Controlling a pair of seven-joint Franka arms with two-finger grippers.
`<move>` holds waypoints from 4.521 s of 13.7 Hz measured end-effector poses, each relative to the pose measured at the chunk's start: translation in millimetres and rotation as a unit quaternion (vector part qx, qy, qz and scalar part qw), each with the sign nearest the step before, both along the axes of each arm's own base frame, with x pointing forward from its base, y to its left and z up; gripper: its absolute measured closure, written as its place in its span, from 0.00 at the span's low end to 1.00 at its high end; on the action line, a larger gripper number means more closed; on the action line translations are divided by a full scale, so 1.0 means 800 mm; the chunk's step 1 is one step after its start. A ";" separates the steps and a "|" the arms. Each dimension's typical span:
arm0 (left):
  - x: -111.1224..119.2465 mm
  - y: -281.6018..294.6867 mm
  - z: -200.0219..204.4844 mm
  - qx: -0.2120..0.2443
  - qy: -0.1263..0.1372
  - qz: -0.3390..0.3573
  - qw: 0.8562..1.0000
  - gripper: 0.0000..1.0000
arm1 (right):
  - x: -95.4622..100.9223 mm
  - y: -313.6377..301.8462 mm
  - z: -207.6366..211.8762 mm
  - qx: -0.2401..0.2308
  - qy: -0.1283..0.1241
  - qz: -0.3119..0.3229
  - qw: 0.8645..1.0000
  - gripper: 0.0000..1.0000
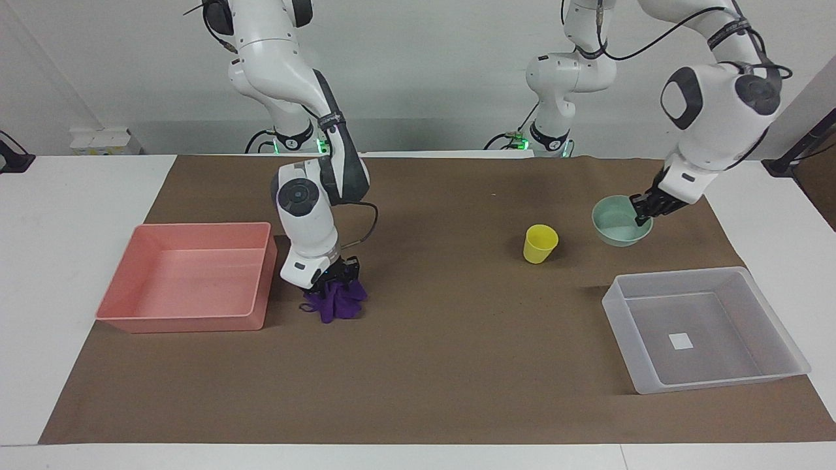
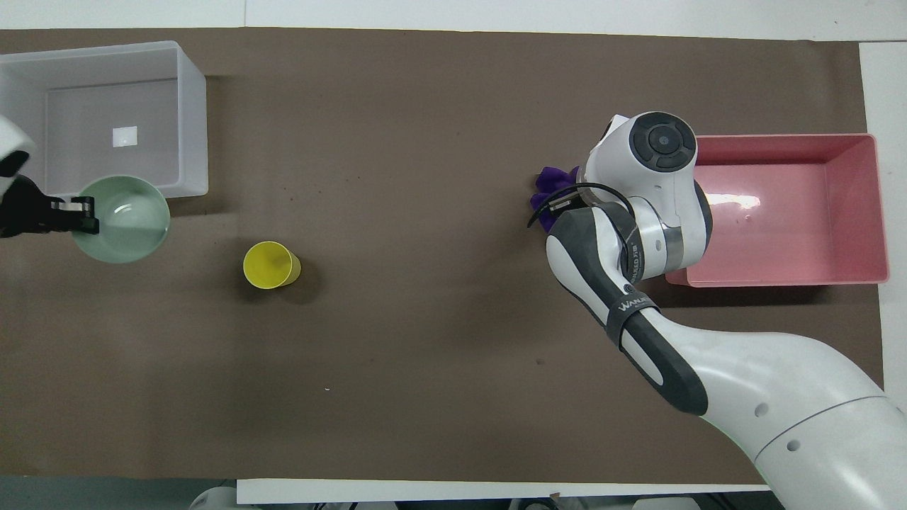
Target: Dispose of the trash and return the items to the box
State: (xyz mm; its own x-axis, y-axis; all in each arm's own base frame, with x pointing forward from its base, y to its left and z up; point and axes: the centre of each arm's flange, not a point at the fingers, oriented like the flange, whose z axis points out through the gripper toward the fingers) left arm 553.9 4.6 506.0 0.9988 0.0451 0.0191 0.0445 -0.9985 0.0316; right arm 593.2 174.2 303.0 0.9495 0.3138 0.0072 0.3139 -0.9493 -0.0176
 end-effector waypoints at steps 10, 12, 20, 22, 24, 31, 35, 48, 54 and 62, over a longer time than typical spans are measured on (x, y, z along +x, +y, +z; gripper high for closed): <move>0.168 0.070 -0.200 -0.038 -0.058 0.083 0.994 0.96 | -0.011 -0.072 0.183 0.018 -0.004 -0.042 0.999 0.90; 0.171 0.071 -0.215 -0.037 -0.057 0.084 0.994 0.78 | -0.020 -0.107 0.218 0.019 0.005 -0.062 0.998 0.90; 0.084 -0.006 -0.057 -0.024 0.023 0.049 0.998 0.01 | -0.035 -0.272 0.192 0.018 0.042 -0.139 0.989 0.90; 0.018 -0.084 -0.083 -0.014 0.066 0.038 0.997 0.00 | -0.037 -0.291 0.158 0.018 0.036 -0.138 0.990 0.90; -0.050 -0.151 -0.124 -0.001 0.094 0.027 0.995 0.00 | -0.038 -0.294 0.119 0.015 0.034 -0.140 0.989 0.90; -0.125 -0.206 -0.201 -0.001 0.052 0.053 0.997 0.48 | -0.032 -0.291 0.093 0.012 0.038 -0.138 0.990 0.56; -0.116 -0.202 -0.193 -0.007 0.037 0.059 0.998 0.95 | -0.032 -0.275 0.145 0.017 0.044 -0.126 0.991 0.09; 0.138 0.032 -0.093 -0.012 -0.020 0.219 0.976 0.95 | -0.060 -0.227 0.343 0.014 0.080 -0.095 0.992 0.01; 0.163 0.045 -0.127 -0.016 -0.040 0.229 0.973 0.95 | -0.091 -0.228 0.353 0.015 0.102 -0.072 0.992 0.01; 0.158 0.026 -0.093 -0.010 -0.029 0.204 0.978 0.23 | -0.108 -0.233 0.356 0.002 0.092 -0.072 0.993 0.01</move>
State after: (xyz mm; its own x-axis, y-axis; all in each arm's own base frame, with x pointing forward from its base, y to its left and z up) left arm 679.9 25.3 431.8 0.8947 0.4412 0.0700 0.4374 -0.8970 0.0642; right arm 507.1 -12.0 587.5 0.9697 0.1754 -0.1699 0.1664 -0.9838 -0.0661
